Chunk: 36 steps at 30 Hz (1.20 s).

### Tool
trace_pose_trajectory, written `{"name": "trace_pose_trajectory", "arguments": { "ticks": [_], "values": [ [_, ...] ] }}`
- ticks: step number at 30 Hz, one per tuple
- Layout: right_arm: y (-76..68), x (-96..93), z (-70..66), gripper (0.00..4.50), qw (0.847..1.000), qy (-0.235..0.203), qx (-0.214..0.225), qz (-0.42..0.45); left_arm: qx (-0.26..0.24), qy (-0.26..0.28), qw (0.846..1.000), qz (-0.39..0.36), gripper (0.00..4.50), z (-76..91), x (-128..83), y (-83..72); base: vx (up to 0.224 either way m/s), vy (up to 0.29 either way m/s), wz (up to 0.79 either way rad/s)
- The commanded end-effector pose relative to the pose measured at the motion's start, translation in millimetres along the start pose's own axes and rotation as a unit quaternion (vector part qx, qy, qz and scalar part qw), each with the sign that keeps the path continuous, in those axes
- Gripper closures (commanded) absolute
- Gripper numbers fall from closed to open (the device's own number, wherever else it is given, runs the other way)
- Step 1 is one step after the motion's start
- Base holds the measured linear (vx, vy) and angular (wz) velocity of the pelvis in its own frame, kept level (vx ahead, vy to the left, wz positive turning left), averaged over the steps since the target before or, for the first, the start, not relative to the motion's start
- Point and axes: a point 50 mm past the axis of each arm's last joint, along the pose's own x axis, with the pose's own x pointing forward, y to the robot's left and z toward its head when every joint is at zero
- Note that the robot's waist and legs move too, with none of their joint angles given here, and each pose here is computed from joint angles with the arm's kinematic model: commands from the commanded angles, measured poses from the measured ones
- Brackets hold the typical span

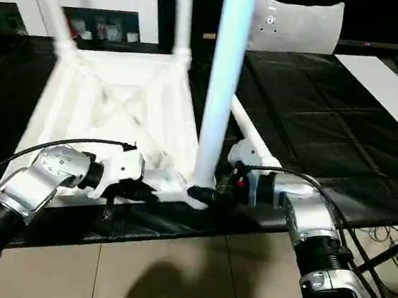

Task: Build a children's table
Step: Rotate leg to tighten

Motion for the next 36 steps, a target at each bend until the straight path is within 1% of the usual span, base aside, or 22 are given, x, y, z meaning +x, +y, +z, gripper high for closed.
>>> {"name": "trace_pose_trajectory", "arguments": {
  "ticks": [1,4,6,7,13,15,16,17,19,20,22,23,25,26,29,31,32,33,34,36],
  "values": [
    [3.0,-0.7,1.3,1.06,1.0,0.002,-0.002,0.013,0.019,0.012,0.999,-0.039,4.5,1.9,9,-6.3,0.0,0.0,0.0],
    [3.4,-1.1,0.3,1.33,1.0,0.002,0.001,0.014,0.016,0.01,0.999,-0.04,4.5,1.9,10,-6.5,0.0,0.0,0.0],
    [4.6,-0.7,-0.8,1.5,1.0,0.0,0.011,0.019,0.011,0.005,0.999,-0.038,4.5,1.6,10,-7.1,0.0,0.0,0.0],
    [4.7,-0.6,-0.9,1.7,1.0,0.0,0.012,0.019,0.011,0.005,0.999,-0.038,4.5,1.6,10,-7.2,0.0,0.0,0.0],
    [11.0,8.5,-2.7,1.95,0.999,-0.013,0.04,0.027,-0.015,-0.01,0.999,-0.03,4.5,1.0,9,-8.9,0.0,0.0,0.0],
    [9.5,20.9,-6.9,1.98,0.999,-0.003,0.049,-0.015,-0.051,-0.018,0.999,0.01,4.5,2.1,9,-4.9,0.0,0.0,0.0],
    [8.4,24.4,-8.1,1.98,0.998,0.001,0.052,-0.031,-0.061,-0.02,0.998,0.024,4.5,2.3,10,-3.6,0.0,0.0,0.0],
    [1.3,31.8,-9.5,1.98,0.995,0.006,0.055,-0.085,-0.083,-0.022,0.994,0.063,4.5,2.9,10,0.6,0.0,0.0,0.0],
    [-6.8,39.0,-9.4,1.98,0.988,0.006,0.064,-0.142,-0.109,-0.03,0.988,0.106,4.5,5.2,13,5.5,-0.027,-0.002,-0.02],
    [-11.6,43.5,-8.6,1.98,0.982,0.003,0.074,-0.175,-0.126,-0.036,0.983,0.131,4.5,7.4,15,8.2,-0.059,0.002,-0.05],
    [-16.1,48.0,-7.3,1.98,0.974,-0.001,0.087,-0.21,-0.142,-0.043,0.977,0.154,4.5,10.7,18,10.5,-0.029,0.001,-0.03],
    [-20.6,54.2,-5.2,1.98,0.964,-0.002,0.1,-0.247,-0.157,-0.052,0.97,0.181,4.5,17.0,24,13.0,0.0,0.0,0.0],
    [-24.9,59.5,-3.6,1.98,0.953,0.005,0.109,-0.284,-0.169,-0.064,0.962,0.205,4.5,25.4,32,15.1,0.0,0.0,0.0],
    [-25.9,62.5,-2.9,1.98,0.949,0.01,0.11,-0.297,-0.173,-0.073,0.959,0.212,4.5,30.9,37,15.1,0.0,0.0,0.0],
    [-25.9,67.1,-1.6,1.98,0.947,0.012,0.107,-0.302,-0.174,-0.081,0.957,0.218,4.5,38.4,43,13.8,0.0,0.0,0.0],
    [-25.1,69.1,-0.8,1.98,0.948,-0.002,0.117,-0.295,-0.167,-0.078,0.958,0.219,4.5,41.0,46,13.2,0.0,0.0,0.0],
    [-25.1,69.1,-0.8,1.63,0.948,-0.002,0.117,-0.295,-0.167,-0.078,0.958,0.219,4.5,41.0,46,13.2,0.0,0.0,0.0],
    [-25.6,68.3,-1.1,1.42,0.947,-0.011,0.123,-0.296,-0.161,-0.069,0.958,0.225,4.5,39.6,45,14.4,0.0,0.0,0.0],
    [-26.1,66.9,-1.3,1.28,0.947,-0.016,0.125,-0.297,-0.158,-0.063,0.958,0.23,4.5,37.6,43,15.6,0.0,0.0,0.0],
    [-26.7,63.7,-1.4,1.26,0.947,-0.024,0.125,-0.295,-0.152,-0.054,0.959,0.233,4.5,34.1,40,17.0,0.0,0.0,0.0]
  ]
}}
